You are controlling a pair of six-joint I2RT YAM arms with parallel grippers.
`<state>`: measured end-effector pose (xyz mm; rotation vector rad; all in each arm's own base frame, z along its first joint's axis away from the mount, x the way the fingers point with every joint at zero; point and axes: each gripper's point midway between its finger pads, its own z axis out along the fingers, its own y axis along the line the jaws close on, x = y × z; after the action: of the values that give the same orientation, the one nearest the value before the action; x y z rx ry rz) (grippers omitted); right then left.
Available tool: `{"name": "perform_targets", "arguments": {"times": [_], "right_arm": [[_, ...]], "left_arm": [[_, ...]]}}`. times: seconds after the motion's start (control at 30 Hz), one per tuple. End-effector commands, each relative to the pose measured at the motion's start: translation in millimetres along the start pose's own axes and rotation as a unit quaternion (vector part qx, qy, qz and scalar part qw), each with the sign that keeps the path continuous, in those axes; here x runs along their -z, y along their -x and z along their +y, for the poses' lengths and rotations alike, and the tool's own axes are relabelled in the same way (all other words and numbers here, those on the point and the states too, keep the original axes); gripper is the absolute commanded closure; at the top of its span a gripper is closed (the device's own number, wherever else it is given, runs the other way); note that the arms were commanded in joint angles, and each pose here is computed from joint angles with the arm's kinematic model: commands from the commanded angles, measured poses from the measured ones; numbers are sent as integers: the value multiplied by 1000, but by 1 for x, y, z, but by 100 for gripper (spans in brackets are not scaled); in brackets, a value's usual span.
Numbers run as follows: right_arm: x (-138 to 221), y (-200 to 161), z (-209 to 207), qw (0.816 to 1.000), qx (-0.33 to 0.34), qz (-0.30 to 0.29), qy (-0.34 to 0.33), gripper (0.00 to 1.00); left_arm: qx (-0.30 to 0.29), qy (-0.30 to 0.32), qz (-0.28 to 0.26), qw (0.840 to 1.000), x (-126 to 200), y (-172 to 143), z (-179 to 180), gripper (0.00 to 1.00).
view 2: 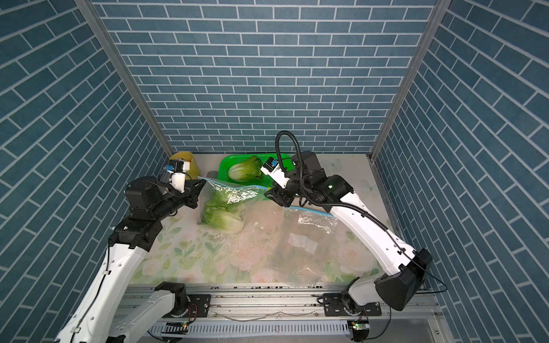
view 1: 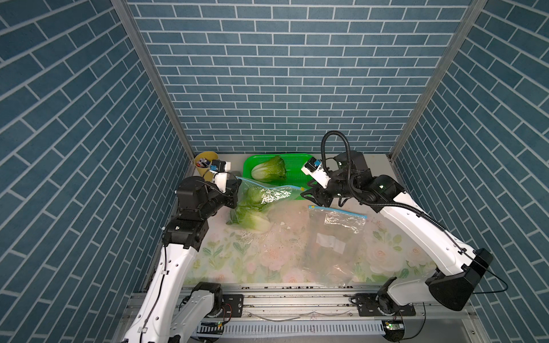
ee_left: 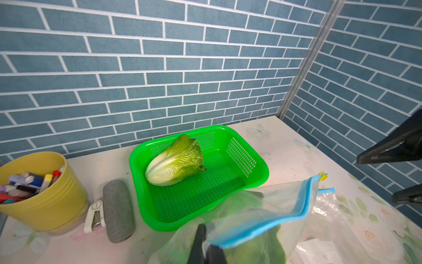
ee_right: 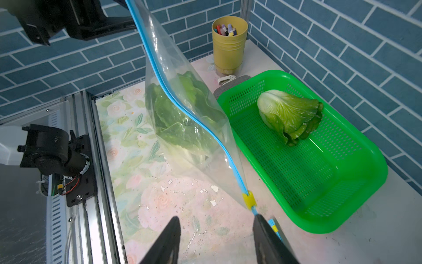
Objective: Put the chinese cabbages into a zipper bag and zip it
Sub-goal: Zip the zipper on the zipper food storage bag, then place the zipper food storage bag at the center of the board.
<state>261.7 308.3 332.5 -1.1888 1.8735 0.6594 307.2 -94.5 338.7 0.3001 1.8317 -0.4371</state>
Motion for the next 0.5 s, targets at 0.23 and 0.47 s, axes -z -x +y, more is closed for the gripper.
{"name": "perform_targets", "arguments": {"times": [0.23, 0.47], "right_arm": [[7, 14, -12, 996, -69, -43, -36, 46], [3, 10, -11, 995, -82, -49, -32, 46]], "left_arm": [[16, 274, 8, 961, 64, 9, 77, 100], [-72, 441, 27, 894, 126, 38, 114, 100]]}}
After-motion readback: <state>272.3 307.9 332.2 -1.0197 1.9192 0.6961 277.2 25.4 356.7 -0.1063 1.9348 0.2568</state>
